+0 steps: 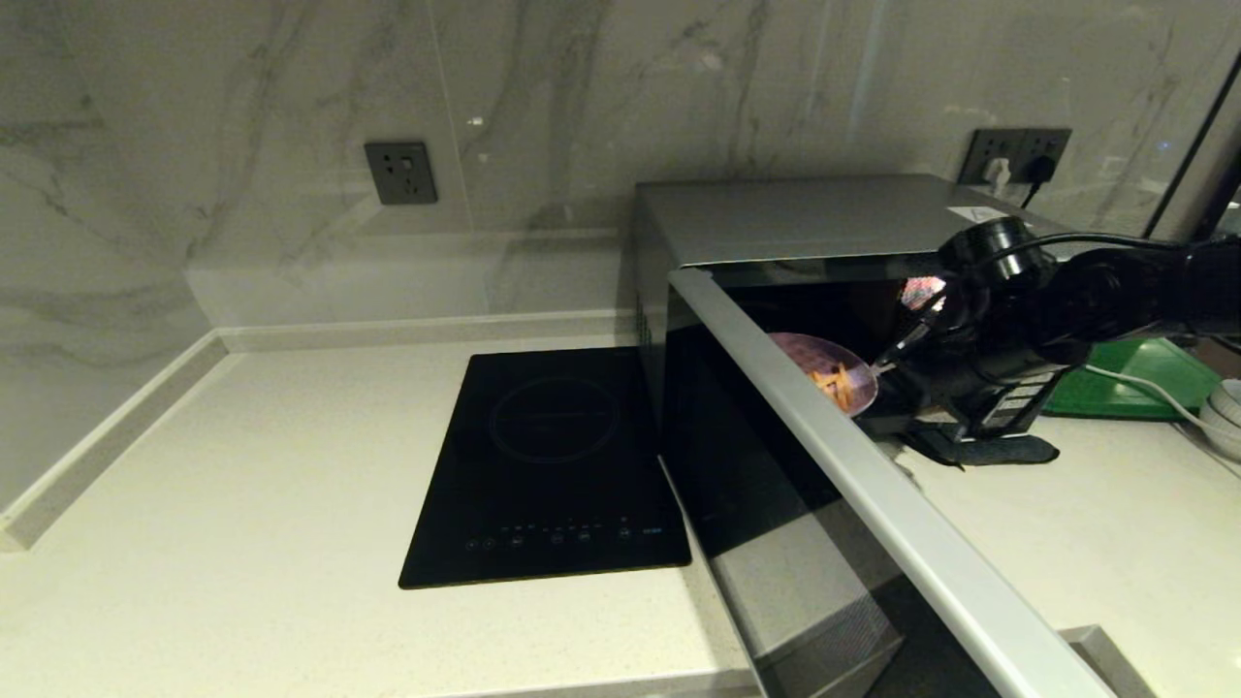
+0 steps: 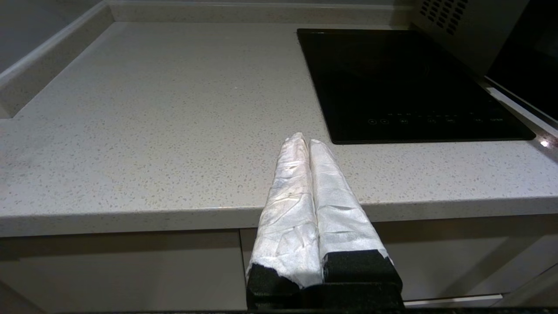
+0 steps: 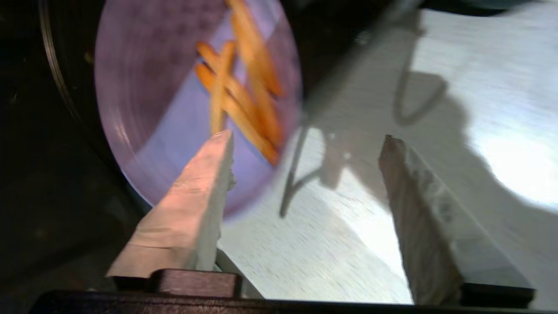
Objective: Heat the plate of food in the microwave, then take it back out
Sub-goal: Close the microwave oven
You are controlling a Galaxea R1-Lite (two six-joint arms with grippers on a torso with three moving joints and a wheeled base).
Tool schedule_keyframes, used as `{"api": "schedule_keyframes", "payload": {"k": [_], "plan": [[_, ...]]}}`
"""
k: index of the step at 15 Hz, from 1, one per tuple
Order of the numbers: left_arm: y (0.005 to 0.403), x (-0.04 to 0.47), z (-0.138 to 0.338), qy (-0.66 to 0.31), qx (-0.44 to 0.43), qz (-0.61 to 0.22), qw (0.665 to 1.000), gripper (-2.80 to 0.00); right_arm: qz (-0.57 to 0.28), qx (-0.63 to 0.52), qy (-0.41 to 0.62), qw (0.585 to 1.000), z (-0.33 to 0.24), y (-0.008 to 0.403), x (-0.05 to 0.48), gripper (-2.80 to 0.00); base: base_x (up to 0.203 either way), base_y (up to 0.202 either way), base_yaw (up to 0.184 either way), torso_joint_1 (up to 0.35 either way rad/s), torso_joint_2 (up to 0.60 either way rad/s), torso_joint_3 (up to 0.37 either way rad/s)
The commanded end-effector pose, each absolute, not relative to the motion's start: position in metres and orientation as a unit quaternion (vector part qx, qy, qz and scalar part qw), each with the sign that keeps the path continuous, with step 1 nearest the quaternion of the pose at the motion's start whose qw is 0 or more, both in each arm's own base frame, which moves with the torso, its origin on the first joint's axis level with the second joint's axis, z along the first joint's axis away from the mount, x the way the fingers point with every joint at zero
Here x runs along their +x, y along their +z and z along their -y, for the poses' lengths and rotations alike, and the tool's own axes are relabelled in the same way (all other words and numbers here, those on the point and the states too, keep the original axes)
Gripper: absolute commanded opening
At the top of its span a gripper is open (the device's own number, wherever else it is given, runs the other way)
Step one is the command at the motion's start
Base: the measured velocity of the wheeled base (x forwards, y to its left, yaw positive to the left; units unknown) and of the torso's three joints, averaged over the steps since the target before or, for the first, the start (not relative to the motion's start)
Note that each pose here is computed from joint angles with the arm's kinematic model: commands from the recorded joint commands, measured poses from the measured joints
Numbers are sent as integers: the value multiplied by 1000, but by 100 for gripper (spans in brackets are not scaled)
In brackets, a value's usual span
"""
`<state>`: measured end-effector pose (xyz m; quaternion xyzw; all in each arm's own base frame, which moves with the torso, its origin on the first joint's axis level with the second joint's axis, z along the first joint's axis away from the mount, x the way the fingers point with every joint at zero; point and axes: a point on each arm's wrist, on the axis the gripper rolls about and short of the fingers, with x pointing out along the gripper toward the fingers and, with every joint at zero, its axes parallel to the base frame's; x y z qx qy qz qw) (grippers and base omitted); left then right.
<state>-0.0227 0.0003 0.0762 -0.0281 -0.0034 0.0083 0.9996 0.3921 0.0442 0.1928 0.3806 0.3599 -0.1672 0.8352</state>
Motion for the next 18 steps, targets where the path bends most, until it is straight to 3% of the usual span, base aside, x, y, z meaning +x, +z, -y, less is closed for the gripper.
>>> {"api": "schedule_keyframes", "payload": {"k": [1, 5, 9, 15, 16, 18], "plan": [[76, -23, 0, 9, -28, 3, 1000, -280, -323, 375, -170, 852, -35, 235, 335, 0, 0, 0, 0, 0, 0, 0], [76, -23, 0, 9, -28, 3, 1000, -280, -260, 354, -170, 882, -16, 275, 209, 0, 0, 0, 0, 0, 0, 0], [76, -23, 0, 9, -28, 3, 1000, -280, -229, 333, -197, 893, 1, 273, 88, 0, 0, 0, 0, 0, 0, 0], [76, -23, 0, 9, -28, 3, 1000, -280, -257, 328, -207, 885, 4, 261, -11, 0, 0, 0, 0, 0, 0, 0], [76, -23, 0, 9, -28, 3, 1000, -280, -257, 330, -204, 885, 4, 263, -13, -280, 0, 0, 0, 0, 0, 0], [76, -23, 0, 9, -28, 3, 1000, -280, -250, 332, -195, 888, 4, 269, -13, -280, 0, 0, 0, 0, 0, 0]]}}
